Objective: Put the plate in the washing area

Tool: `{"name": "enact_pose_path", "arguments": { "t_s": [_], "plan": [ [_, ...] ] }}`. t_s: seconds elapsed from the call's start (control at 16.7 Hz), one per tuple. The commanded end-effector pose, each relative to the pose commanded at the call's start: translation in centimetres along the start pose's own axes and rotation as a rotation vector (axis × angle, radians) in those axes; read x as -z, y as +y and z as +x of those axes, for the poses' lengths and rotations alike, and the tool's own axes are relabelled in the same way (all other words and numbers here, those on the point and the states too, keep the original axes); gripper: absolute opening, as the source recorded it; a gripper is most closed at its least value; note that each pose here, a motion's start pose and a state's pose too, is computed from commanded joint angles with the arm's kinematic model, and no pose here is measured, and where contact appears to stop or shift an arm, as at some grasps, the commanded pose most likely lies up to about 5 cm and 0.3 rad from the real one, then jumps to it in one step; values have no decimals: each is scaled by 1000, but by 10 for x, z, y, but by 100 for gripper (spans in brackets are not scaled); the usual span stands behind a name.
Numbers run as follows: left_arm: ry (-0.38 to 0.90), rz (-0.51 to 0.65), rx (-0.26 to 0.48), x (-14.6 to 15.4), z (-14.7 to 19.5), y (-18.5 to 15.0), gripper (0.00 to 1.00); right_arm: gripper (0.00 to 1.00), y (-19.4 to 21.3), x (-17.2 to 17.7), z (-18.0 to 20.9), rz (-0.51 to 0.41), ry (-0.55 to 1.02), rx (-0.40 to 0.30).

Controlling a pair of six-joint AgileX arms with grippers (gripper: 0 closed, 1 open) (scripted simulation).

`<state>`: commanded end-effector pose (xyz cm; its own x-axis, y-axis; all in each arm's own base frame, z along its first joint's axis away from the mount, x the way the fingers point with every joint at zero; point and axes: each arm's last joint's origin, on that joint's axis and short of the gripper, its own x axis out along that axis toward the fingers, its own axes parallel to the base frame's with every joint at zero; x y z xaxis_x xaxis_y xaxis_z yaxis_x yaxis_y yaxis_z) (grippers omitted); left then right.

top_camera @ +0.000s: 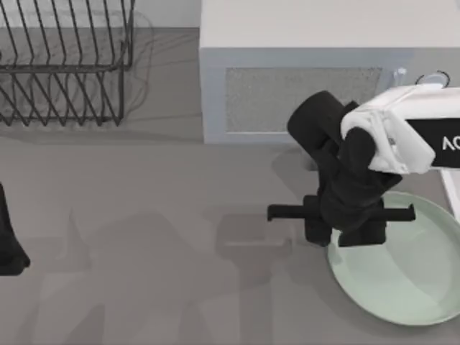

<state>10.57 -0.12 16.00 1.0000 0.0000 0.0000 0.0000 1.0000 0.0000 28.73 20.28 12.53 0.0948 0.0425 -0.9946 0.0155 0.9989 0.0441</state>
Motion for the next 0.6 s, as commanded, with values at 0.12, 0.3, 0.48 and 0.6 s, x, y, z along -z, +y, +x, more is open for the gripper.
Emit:
{"name": "enact_pose_path", "arguments": {
  "t_s": [0.12, 0.3, 0.48, 0.6],
  "plan": [
    [0, 0, 0, 0, 0, 0, 100, 0, 6, -5, -9, -4, 7, 4],
    [0, 0, 0, 0, 0, 0, 100, 0, 20, -19, -42, -10, 18, 9],
    [0, 0, 0, 0, 0, 0, 100, 0, 31, -33, -100, -11, 23, 13],
    [0, 0, 0, 0, 0, 0, 100, 0, 31, -37, -144, -8, 23, 13]
  ]
}}
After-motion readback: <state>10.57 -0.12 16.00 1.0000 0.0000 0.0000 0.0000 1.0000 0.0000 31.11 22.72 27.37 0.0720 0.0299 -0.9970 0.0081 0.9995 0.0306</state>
